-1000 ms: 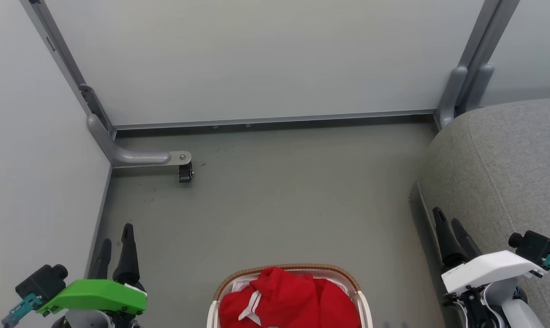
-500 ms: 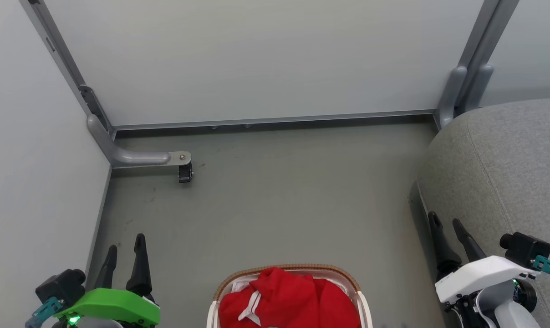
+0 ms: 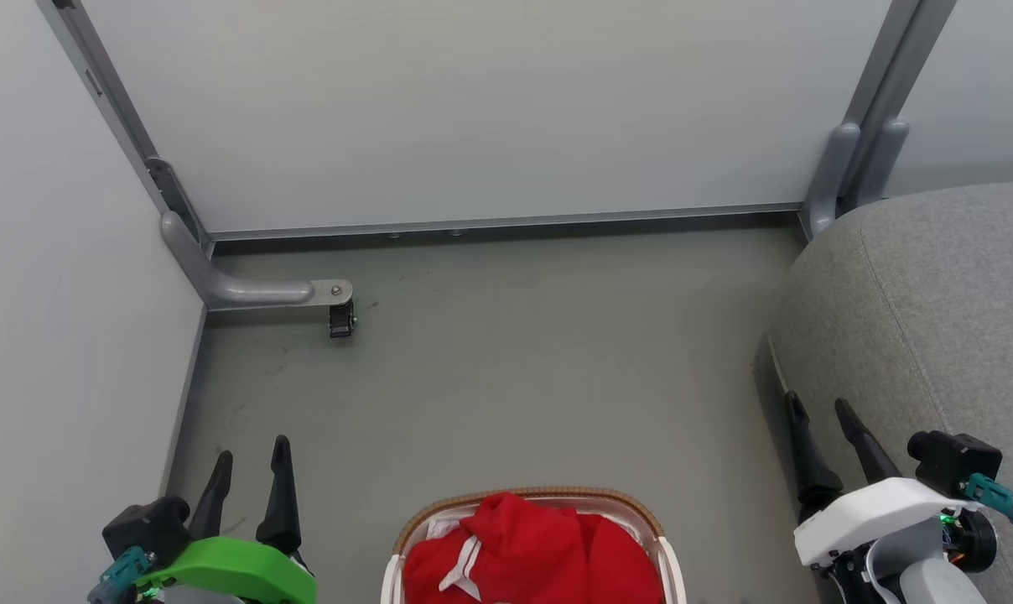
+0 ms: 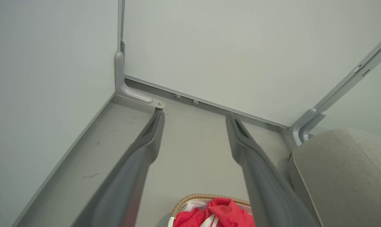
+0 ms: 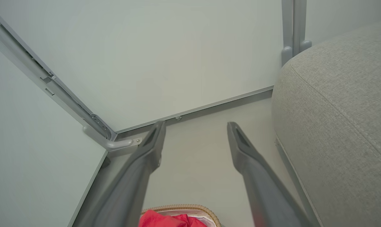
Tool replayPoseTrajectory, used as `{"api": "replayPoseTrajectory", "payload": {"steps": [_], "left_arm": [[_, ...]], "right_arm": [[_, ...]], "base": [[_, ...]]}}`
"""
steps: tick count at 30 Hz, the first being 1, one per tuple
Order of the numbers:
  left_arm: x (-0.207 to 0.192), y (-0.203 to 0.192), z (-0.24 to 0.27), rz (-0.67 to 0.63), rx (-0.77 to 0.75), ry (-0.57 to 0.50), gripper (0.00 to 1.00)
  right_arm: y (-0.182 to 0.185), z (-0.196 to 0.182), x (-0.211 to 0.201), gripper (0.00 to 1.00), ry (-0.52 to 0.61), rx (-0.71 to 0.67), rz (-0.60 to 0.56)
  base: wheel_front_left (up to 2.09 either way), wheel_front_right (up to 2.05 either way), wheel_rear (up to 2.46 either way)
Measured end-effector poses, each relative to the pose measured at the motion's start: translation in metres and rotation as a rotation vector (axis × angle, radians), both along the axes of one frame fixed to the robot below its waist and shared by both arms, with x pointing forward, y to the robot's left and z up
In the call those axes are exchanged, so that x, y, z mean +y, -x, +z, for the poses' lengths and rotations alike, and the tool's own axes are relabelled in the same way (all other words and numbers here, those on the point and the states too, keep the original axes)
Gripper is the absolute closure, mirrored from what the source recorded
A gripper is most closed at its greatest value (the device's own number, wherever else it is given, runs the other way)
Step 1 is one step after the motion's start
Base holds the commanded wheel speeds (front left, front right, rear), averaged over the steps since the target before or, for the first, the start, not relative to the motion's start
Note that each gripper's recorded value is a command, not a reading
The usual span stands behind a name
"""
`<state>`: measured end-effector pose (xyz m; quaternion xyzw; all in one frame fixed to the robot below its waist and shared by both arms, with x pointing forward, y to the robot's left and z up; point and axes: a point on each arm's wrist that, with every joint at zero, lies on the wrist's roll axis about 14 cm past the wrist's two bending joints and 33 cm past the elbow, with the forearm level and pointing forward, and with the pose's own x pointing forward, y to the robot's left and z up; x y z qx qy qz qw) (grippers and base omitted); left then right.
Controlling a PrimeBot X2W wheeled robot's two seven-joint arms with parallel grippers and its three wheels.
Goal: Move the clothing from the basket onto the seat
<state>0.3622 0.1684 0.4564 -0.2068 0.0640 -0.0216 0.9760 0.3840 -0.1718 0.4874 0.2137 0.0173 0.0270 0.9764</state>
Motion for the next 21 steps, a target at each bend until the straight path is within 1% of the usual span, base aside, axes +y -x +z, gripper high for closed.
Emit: {"api": "replayPoseTrajectory", "payload": {"steps": [11,21], "left_arm": [[-0.003,0.002,-0.003,-0.021,-0.008,-0.093,0.0],[-0.008,0.004,-0.004,-0.045,-0.018,-0.145,0.0]], "right_arm": [[0.002,-0.002,-0.001,0.0,0.108,-0.008,0.005],[0.006,-0.014,0.002,0.0,0.189,0.015,0.02]], "base": [[0.0,0.0,0.0],[0.0,0.0,0.0]]}}
